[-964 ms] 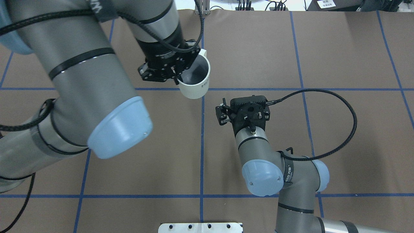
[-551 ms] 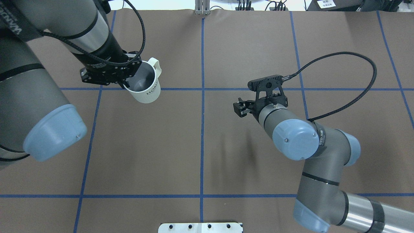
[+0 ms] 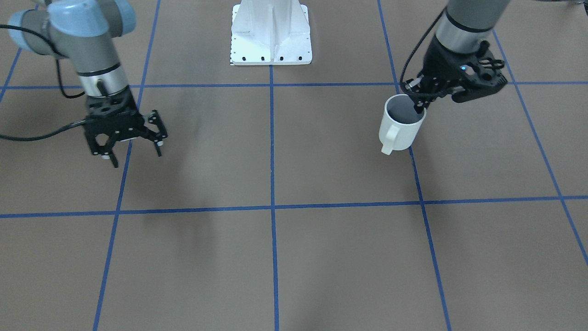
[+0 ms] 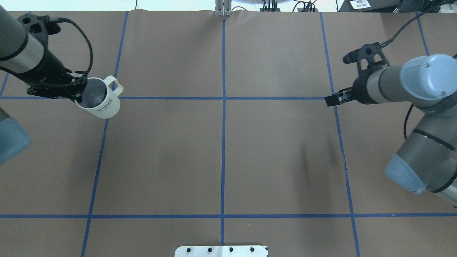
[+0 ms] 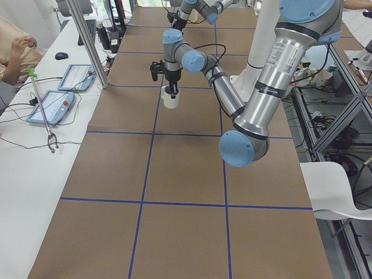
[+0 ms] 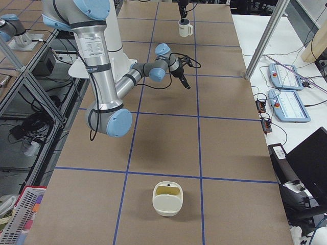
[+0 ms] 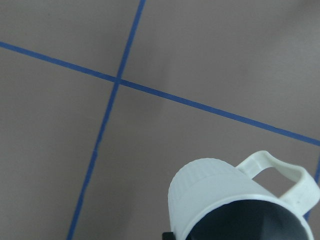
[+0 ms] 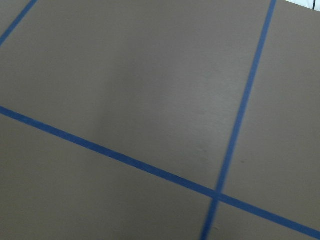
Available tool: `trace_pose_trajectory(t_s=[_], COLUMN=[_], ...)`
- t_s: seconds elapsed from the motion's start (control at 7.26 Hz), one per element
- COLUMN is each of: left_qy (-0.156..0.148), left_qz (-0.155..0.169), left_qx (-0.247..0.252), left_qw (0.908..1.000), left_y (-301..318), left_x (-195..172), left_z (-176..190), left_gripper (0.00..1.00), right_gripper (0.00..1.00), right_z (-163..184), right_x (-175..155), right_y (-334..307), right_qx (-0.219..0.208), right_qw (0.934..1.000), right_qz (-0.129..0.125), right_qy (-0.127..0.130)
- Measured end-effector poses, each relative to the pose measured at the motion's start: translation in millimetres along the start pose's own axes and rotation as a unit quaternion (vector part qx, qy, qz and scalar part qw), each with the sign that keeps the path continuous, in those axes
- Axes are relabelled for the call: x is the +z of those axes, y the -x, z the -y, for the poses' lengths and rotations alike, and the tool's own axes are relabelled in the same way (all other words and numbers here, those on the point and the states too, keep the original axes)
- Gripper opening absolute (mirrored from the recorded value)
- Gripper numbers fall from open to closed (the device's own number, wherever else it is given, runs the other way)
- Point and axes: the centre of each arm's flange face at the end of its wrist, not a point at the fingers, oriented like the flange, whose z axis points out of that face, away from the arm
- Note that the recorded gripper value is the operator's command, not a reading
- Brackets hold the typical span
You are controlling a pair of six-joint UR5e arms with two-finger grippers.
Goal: Left arm hands cup to right arm to dump lemon
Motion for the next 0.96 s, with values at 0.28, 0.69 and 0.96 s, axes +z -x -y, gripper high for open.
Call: trace_pose_trajectory(t_s=[0.28, 0.69, 0.96], left_qy=[0.008, 0.045, 0.065], left_qz=[0.014, 0.031, 0.022], left_qx=[0.045, 0.08, 0.088], left_qw=[0.9989, 0.9953, 0.9937], left_y=[90.5, 166.1, 199.4], left_x=[23.6, 53.8, 98.4], left_z=[11.8, 20.3, 33.5], left_gripper=[0.0, 0.0, 0.0], right_gripper=[1.0, 1.0, 1.0], right_z=[-25.4, -63.9, -49.2], right_x=[-34.7, -76.7, -83.5], right_y=[-97.8, -192.5, -201.6], right_qx=[-0.026, 0.012, 0.055], right_qw=[0.9988, 0.9957, 0.9906], right_qz=[0.014, 0.044, 0.038], right_qy=[0.038, 0.081, 0.12])
